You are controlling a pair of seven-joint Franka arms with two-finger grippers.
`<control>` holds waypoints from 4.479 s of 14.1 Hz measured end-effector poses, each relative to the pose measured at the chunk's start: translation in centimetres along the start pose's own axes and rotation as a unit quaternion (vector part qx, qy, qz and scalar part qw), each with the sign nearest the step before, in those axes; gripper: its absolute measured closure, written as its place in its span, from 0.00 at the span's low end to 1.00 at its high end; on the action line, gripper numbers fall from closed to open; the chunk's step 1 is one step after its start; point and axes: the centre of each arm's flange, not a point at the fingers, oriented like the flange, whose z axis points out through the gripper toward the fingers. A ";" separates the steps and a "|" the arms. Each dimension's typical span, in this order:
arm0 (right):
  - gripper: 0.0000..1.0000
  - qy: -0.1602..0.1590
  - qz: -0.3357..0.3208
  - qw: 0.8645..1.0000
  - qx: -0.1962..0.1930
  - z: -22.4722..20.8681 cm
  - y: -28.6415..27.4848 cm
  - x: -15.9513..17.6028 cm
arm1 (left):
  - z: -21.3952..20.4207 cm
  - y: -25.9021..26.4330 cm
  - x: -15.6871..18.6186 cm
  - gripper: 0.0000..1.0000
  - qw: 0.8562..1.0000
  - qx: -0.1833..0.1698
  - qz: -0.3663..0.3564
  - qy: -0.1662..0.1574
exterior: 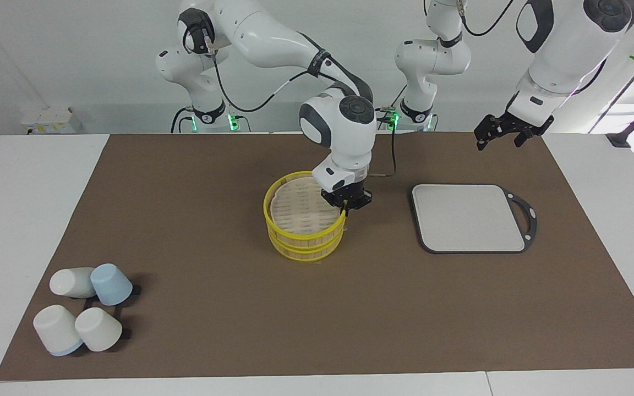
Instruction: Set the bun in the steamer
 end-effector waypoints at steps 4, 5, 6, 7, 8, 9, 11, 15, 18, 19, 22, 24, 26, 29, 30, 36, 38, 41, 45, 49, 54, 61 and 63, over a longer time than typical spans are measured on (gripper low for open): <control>0.91 0.008 0.000 1.000 0.010 -0.2 -0.2 0.2 | -0.2 0.1 -0.4 0.00 1.000 0.001 0.002 -0.011; 0.91 0.008 0.000 1.000 0.011 0.0 -0.2 0.2 | -0.6 0.1 -0.5 0.00 1.000 0.001 0.001 -0.007; 0.91 0.008 0.000 1.000 0.010 0.3 -0.2 0.2 | -1.0 0.0 -0.6 0.00 1.000 0.000 0.001 -0.002; 0.91 0.008 0.000 1.000 0.010 0.7 -0.2 0.1 | -1.4 -0.1 -0.8 0.00 1.000 -0.001 0.001 0.004; 0.91 0.007 0.000 1.000 0.009 1.0 -0.1 0.1 | -1.8 -0.1 -0.8 0.00 1.000 -0.002 0.001 0.013; 0.91 0.007 0.001 1.000 0.008 1.2 0.0 0.1 | -2.1 -0.1 -0.6 0.00 1.000 -0.003 0.002 0.027; 0.91 0.006 0.001 1.000 0.006 1.4 0.1 0.1 | -2.4 -0.1 -0.2 0.00 0.999 -0.005 0.002 0.045; 0.91 0.006 0.001 1.000 0.006 1.4 0.1 0.1 | -2.5 -0.2 -0.1 0.00 0.999 -0.005 0.003 0.049; 0.91 0.006 0.001 1.000 0.006 1.4 0.1 0.1 | -2.5 -0.4 -0.1 0.00 0.999 -0.006 0.003 0.051; 0.91 0.006 0.001 1.000 0.006 1.4 0.1 0.1 | -2.5 -0.4 0.0 0.00 0.999 -0.006 0.003 0.052; 0.91 0.006 0.001 1.000 0.007 1.4 0.1 0.1 | -2.4 -0.4 0.1 0.00 0.998 -0.011 0.003 0.055; 0.91 0.006 0.001 1.000 0.007 1.3 0.1 0.1 | -2.4 -0.5 0.1 0.00 0.998 -0.012 0.003 0.057; 0.91 0.008 0.003 1.000 0.008 0.9 0.3 0.2 | -2.4 -0.5 0.2 0.00 0.998 -0.013 0.002 0.058; 0.91 0.010 0.005 1.000 0.011 0.3 0.5 0.4 | -2.5 -0.5 0.2 0.00 0.998 -0.013 0.002 0.059; 0.91 0.010 0.005 1.000 0.011 0.3 0.6 0.4 | -2.5 -0.5 0.2 0.00 0.998 -0.013 0.003 0.061; 0.91 0.010 0.004 1.000 0.011 0.7 0.6 0.2 | -2.6 0.1 0.3 0.00 0.998 -0.013 0.007 0.068; 0.91 0.009 0.003 1.000 0.010 0.8 0.6 0.1 | -2.7 0.1 0.3 0.00 0.998 -0.013 0.008 0.068; 0.91 0.007 0.002 1.000 0.009 1.0 0.6 -0.1 | -2.7 0.1 0.3 0.00 0.998 -0.013 0.008 0.069; 0.91 0.009 0.001 1.000 0.011 1.2 0.6 -0.4 | -2.6 0.3 0.3 0.00 0.998 -0.013 0.010 0.068; 0.64 0.012 0.001 1.000 0.015 0.7 0.7 -0.4 | -2.5 0.1 0.3 0.00 0.998 -0.013 0.008 0.067; 0.07 0.027 -0.013 0.999 0.017 -4.0 3.4 2.9 | -2.5 0.1 0.3 0.00 0.998 -0.013 0.008 0.067; 0.00 0.018 -0.149 0.989 -0.012 -12.4 26.9 16.6 | -2.5 0.1 0.3 0.00 0.998 -0.013 0.008 0.067; 0.00 0.006 -0.136 0.990 -0.018 -13.0 32.5 18.3 | -2.5 0.2 0.3 0.00 0.998 -0.013 0.009 0.066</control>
